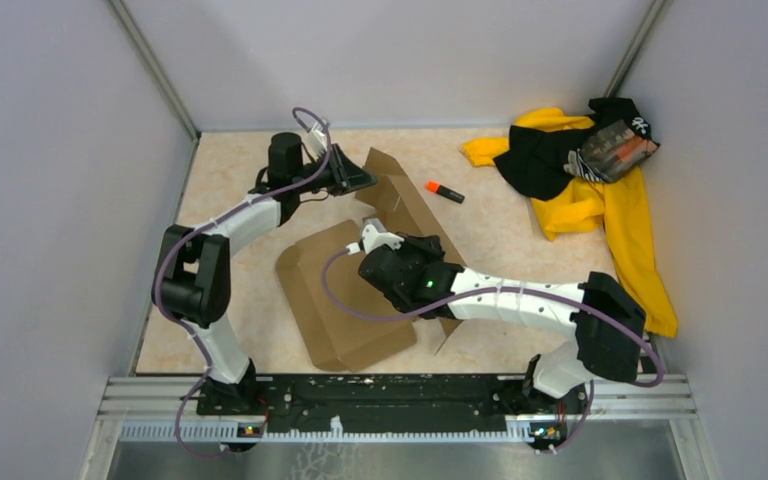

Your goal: Fold the paper box

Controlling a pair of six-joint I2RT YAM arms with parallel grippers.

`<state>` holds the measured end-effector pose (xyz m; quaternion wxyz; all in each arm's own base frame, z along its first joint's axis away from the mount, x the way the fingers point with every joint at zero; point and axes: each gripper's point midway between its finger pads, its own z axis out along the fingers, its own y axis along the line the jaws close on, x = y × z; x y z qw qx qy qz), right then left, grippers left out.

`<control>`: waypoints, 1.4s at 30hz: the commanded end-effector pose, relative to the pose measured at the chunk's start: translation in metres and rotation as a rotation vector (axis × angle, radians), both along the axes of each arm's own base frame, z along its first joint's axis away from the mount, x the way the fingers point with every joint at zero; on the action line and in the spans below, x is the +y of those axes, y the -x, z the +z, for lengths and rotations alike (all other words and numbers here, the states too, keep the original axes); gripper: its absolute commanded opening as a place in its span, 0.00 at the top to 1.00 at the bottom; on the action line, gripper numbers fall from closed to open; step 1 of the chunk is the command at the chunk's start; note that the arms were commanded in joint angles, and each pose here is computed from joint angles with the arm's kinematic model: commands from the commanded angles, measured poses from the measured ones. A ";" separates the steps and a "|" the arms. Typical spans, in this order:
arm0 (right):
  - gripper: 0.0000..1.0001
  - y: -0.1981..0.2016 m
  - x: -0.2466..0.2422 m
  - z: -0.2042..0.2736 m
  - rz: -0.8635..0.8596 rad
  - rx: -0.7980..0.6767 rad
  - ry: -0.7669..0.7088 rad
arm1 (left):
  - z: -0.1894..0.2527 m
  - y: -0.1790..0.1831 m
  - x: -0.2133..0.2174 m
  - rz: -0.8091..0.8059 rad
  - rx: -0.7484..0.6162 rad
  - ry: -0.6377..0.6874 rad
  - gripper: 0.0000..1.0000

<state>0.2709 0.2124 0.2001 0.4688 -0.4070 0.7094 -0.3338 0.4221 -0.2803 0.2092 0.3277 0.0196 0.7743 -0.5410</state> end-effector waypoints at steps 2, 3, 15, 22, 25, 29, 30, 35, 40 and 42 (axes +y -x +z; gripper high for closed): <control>1.00 0.007 0.015 -0.027 0.050 0.066 -0.035 | -0.020 0.008 -0.003 -0.021 0.004 -0.035 0.75; 1.00 0.006 0.016 -0.028 0.052 0.068 -0.031 | -0.023 0.009 -0.002 -0.022 0.009 -0.037 0.75; 1.00 0.004 0.004 -0.003 -0.005 -0.058 0.081 | -0.016 0.018 0.020 0.020 -0.031 -0.087 0.75; 1.00 0.009 -0.004 0.020 -0.014 -0.138 0.113 | 0.012 -0.003 0.064 0.147 -0.098 -0.102 0.72; 1.00 0.013 -0.006 0.023 -0.015 -0.159 0.129 | 0.014 -0.015 0.082 0.201 -0.099 -0.099 0.57; 1.00 0.018 -0.005 0.020 -0.006 -0.170 0.148 | 0.002 -0.037 0.093 0.235 -0.069 -0.097 0.41; 1.00 0.020 -0.005 0.019 -0.003 -0.173 0.155 | -0.005 -0.043 0.094 0.230 -0.050 -0.093 0.41; 1.00 0.025 -0.002 0.014 0.005 -0.180 0.175 | -0.038 -0.068 0.084 0.163 0.045 -0.049 0.43; 1.00 0.030 0.003 0.011 0.019 -0.190 0.182 | -0.055 -0.089 0.075 0.132 0.084 -0.018 0.50; 1.00 0.032 0.005 0.011 0.024 -0.194 0.183 | -0.057 -0.096 0.071 0.117 0.094 -0.012 0.53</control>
